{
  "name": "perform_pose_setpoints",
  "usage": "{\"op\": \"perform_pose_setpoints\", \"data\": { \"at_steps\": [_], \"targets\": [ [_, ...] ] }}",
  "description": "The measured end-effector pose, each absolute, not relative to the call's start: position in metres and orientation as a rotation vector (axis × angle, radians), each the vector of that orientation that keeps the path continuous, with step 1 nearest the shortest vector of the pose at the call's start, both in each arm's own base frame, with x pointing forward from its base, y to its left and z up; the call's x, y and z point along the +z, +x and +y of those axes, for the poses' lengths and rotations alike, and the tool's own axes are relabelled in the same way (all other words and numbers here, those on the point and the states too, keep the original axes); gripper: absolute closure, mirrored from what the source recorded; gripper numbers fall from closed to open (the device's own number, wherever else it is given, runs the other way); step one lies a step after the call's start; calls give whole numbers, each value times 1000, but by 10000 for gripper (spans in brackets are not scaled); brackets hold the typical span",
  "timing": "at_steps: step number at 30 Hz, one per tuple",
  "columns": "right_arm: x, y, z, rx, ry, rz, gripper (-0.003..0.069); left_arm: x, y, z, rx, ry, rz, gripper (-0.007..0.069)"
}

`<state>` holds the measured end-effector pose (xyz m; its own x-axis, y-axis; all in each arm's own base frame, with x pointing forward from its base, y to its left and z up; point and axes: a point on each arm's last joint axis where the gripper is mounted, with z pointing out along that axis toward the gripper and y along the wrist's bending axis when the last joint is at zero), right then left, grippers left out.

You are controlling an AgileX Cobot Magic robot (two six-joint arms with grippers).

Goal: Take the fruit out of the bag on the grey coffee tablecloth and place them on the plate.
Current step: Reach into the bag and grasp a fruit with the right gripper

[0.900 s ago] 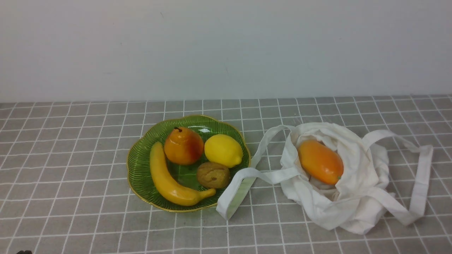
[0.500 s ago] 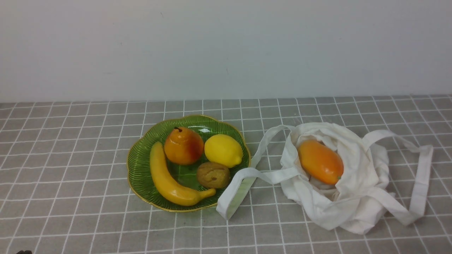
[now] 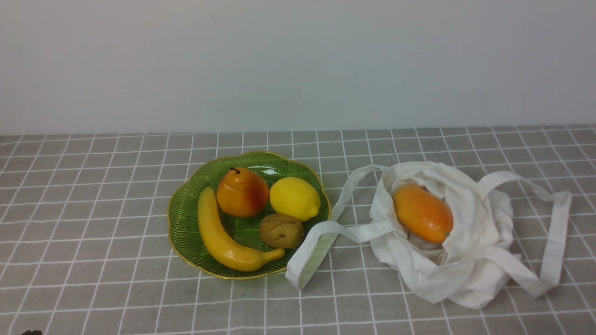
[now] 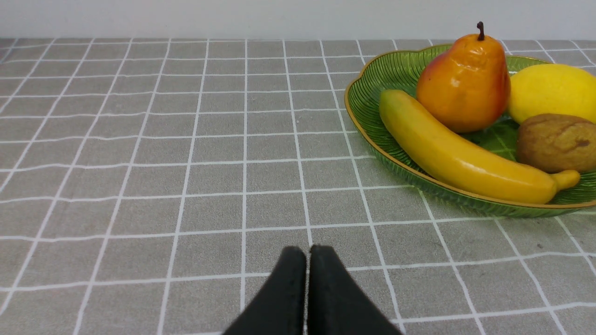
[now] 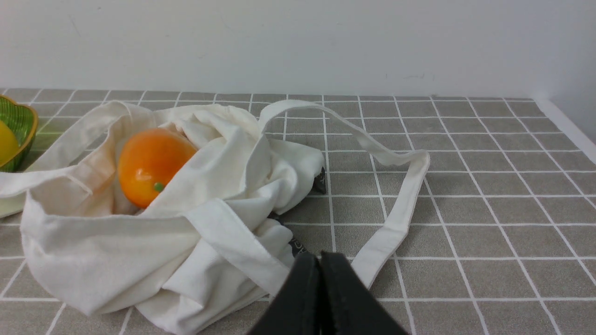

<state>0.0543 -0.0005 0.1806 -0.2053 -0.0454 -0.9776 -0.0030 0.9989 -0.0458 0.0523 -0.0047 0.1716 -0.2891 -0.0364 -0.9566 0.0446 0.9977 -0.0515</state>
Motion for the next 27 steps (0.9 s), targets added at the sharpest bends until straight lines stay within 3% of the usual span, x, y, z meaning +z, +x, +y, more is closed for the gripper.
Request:
{"op": "perform_pose_setpoints", "data": {
  "at_steps": [9, 18, 21, 27],
  "targets": [
    [181, 54, 0, -13, -15, 1768, 669, 172, 52, -5, -79, 6, 1862, 633],
    [200, 56, 3, 745, 677, 1436, 669, 172, 52, -5, -79, 6, 1862, 633],
    [202, 56, 2, 821, 754, 1385, 669, 172, 52, -5, -79, 6, 1862, 633],
    [206, 56, -2, 842, 802, 1311, 669, 172, 52, -5, -79, 6, 1862, 633]
  ]
}}
